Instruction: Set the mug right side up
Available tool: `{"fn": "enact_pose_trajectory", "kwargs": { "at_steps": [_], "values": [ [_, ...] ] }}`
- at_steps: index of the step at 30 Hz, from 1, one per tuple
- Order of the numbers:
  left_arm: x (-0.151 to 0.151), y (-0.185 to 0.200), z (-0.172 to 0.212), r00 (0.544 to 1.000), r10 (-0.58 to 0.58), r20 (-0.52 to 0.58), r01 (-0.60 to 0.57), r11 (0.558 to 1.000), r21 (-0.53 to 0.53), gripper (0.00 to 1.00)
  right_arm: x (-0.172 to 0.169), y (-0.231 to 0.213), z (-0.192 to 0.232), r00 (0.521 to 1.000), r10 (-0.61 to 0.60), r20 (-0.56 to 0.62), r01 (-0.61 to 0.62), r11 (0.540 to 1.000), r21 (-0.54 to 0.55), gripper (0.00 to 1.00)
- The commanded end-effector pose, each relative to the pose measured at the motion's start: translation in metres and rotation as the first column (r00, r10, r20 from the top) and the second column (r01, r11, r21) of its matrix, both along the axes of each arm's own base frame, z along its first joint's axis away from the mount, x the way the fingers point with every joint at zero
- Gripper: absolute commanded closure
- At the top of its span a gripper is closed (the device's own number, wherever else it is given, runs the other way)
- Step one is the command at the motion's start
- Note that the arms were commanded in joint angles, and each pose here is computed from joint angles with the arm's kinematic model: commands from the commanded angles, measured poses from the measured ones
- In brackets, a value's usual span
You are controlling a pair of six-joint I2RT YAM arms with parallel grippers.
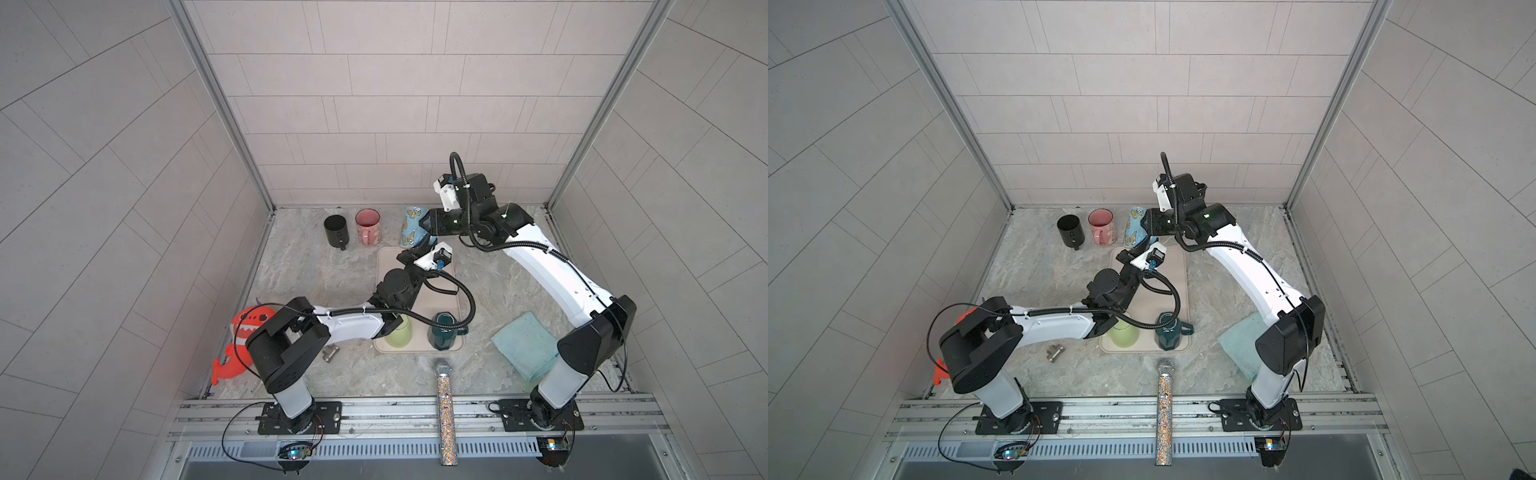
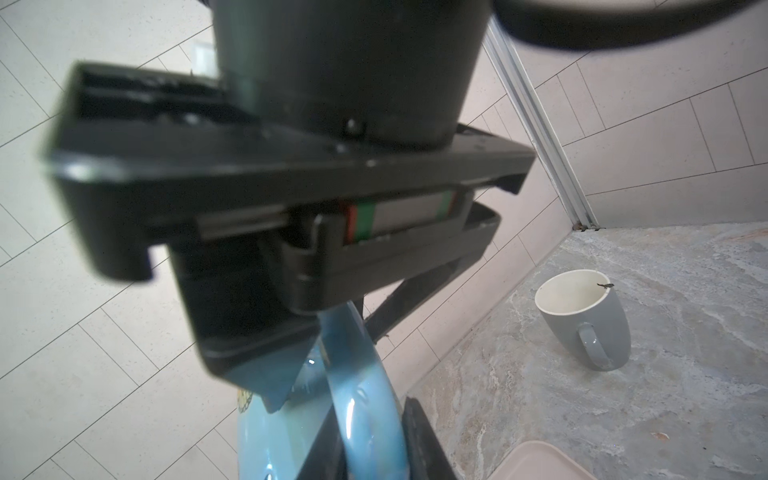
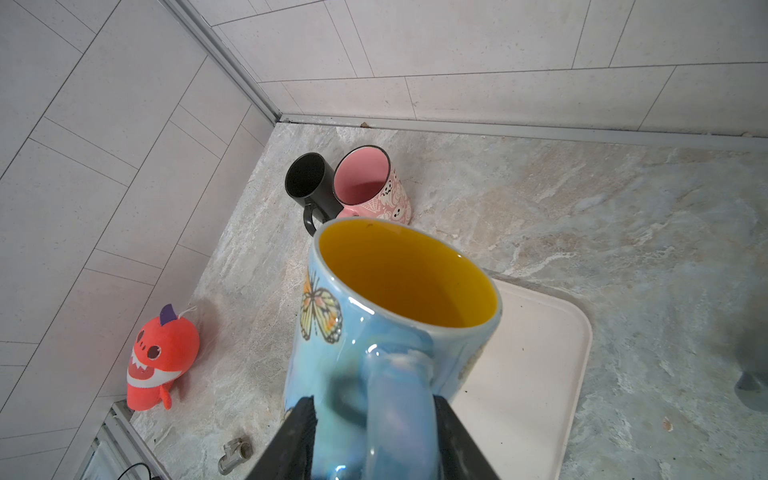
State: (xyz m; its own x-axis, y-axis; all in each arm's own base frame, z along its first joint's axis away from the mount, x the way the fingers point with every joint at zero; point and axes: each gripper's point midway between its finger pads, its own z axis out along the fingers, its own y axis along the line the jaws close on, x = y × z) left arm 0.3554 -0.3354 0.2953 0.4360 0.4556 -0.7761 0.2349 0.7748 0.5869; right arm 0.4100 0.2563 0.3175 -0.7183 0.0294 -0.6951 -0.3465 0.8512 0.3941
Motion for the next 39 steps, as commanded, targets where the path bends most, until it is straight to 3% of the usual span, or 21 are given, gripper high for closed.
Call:
{"fn": "enact_pose_trajectory", "kwargs": {
  "at_steps": [1, 15, 27, 34, 39],
  "values": [
    [-0.015, 0.007, 0.071, 0.984, 0.021, 0.176, 0.003, 0.991, -0.133, 1.0, 0.004, 0.001, -0.003, 1.0, -0.017, -0.01, 0.018, 1.0, 0.013, 0.55],
    [-0.007, 0.013, 0.08, 0.974, 0.16, 0.162, -0.136, 0.98, -0.145, 1.0, 0.003, -0.005, -0.005, 0.999, -0.038, -0.028, 0.038, 0.999, 0.006, 0.58],
    [-0.008, 0.012, 0.08, 0.968, 0.173, 0.18, -0.155, 0.982, -0.109, 1.0, 0.008, -0.016, -0.007, 0.997, -0.064, -0.036, 0.064, 0.998, -0.001, 0.59],
    [-0.007, 0.012, 0.081, 0.965, 0.185, 0.188, -0.169, 0.981, -0.096, 1.0, 0.008, -0.016, -0.009, 0.996, -0.056, -0.064, 0.058, 0.998, 0.027, 0.72],
    [-0.005, 0.01, 0.081, 0.961, 0.193, 0.196, -0.181, 0.98, -0.081, 1.0, 0.005, -0.013, -0.011, 0.995, -0.039, -0.09, 0.043, 0.998, 0.042, 0.73]
  ]
}}
